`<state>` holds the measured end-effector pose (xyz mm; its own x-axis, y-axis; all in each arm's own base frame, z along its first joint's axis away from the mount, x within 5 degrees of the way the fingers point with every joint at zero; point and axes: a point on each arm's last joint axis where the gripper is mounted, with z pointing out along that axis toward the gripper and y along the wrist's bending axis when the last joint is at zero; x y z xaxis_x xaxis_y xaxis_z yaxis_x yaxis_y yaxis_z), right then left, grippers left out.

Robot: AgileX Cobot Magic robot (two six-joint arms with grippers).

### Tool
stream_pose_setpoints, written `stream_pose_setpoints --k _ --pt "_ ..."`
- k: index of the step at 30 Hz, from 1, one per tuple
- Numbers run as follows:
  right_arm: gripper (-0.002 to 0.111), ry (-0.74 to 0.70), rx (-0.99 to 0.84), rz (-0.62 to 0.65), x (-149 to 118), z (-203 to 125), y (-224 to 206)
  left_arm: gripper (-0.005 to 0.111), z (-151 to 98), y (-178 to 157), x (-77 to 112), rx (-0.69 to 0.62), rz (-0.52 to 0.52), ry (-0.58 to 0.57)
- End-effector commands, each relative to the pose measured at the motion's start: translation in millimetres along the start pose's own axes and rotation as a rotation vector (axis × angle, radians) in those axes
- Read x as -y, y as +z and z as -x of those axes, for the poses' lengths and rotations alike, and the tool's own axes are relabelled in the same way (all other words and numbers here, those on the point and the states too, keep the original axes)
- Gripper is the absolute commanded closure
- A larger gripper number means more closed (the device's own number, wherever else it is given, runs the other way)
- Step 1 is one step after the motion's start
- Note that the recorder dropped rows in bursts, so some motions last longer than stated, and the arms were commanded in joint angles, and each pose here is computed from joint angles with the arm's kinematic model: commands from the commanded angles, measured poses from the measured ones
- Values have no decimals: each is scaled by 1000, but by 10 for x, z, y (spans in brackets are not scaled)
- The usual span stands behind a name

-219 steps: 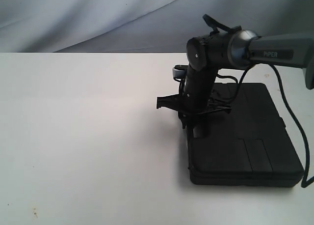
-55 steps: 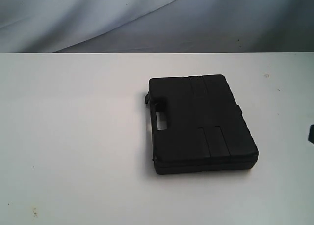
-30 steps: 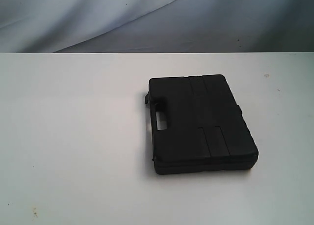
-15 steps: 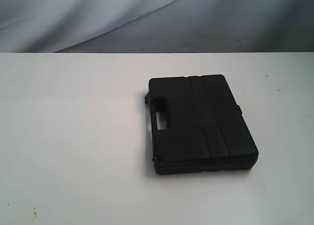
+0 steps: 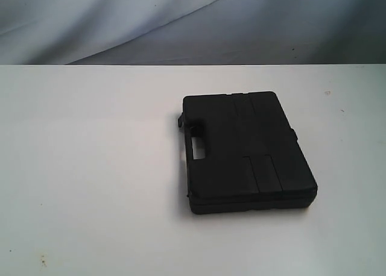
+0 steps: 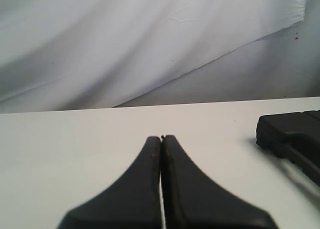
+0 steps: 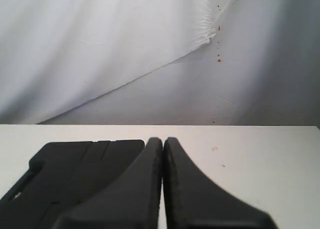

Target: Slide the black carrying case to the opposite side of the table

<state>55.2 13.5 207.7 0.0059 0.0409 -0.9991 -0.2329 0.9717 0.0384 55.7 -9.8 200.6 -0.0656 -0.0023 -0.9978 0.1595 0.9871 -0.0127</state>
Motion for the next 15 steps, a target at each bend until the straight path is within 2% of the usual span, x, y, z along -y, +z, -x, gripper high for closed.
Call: stream_pose_setpoints --k 1,15 --pt "108 -112 -20 -10 8 -28 -4 106 -7 -2 -2 6 2 -10" --pt "108 -109 -23 -11 10 -30 -4 106 -7 -2 -2 6 2 -10"
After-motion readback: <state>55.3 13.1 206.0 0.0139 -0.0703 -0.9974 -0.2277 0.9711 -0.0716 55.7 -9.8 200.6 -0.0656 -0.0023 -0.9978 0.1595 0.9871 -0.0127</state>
